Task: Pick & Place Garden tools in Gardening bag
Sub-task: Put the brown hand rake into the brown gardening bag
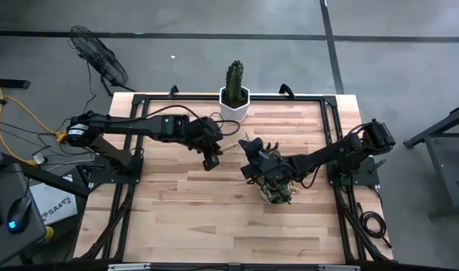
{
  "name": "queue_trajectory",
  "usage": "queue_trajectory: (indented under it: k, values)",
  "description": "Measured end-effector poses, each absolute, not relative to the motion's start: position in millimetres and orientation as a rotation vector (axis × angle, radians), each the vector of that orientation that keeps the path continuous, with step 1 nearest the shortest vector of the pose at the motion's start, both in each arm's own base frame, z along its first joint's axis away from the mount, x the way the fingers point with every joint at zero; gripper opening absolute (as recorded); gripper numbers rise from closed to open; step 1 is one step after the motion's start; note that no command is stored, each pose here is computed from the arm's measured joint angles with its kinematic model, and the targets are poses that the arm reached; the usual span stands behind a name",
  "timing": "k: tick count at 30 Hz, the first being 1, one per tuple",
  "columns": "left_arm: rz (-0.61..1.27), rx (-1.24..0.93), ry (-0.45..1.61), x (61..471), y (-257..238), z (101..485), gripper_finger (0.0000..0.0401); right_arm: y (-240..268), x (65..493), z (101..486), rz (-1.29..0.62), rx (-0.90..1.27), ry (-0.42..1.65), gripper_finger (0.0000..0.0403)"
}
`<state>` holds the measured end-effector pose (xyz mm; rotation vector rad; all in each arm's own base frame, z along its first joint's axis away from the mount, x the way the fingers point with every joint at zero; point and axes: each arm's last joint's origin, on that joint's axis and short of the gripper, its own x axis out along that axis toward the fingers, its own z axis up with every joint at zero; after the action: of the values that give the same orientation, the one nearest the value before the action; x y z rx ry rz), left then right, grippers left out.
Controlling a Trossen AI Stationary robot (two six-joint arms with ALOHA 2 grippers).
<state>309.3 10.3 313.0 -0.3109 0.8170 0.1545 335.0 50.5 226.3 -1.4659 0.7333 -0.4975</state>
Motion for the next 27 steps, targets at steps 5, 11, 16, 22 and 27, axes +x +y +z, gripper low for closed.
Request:
queue_trajectory:
  k: [5, 11, 16, 22, 27]
  values:
    - [0.148, -0.305, 0.813, 309.6, 9.8, 313.4, 0.0086, 52.3, 334.6, 226.6, -0.496, -1.466, 0.728, 0.0006]
    - [0.135, -0.292, 0.807, 310.1, 9.3, 313.9, 0.0138, 54.5, 334.1, 226.8, -0.499, -1.468, 0.727, 0.0005]
    - [0.148, -0.281, 0.797, 308.6, 9.8, 316.0, 0.0145, 53.7, 333.1, 227.3, -0.54, -1.481, 0.767, 0.0005]
    - [0.15, -0.256, 0.786, 303.2, 10.0, 329.6, 0.0146, 53.3, 332.4, 228.7, -0.574, -1.474, 0.783, 0.0005]
    - [0.187, -0.232, 0.742, 296.7, 11.0, 350.8, 0.0147, 51.6, 330.0, 232.1, -0.638, -1.463, 0.821, 0.0004]
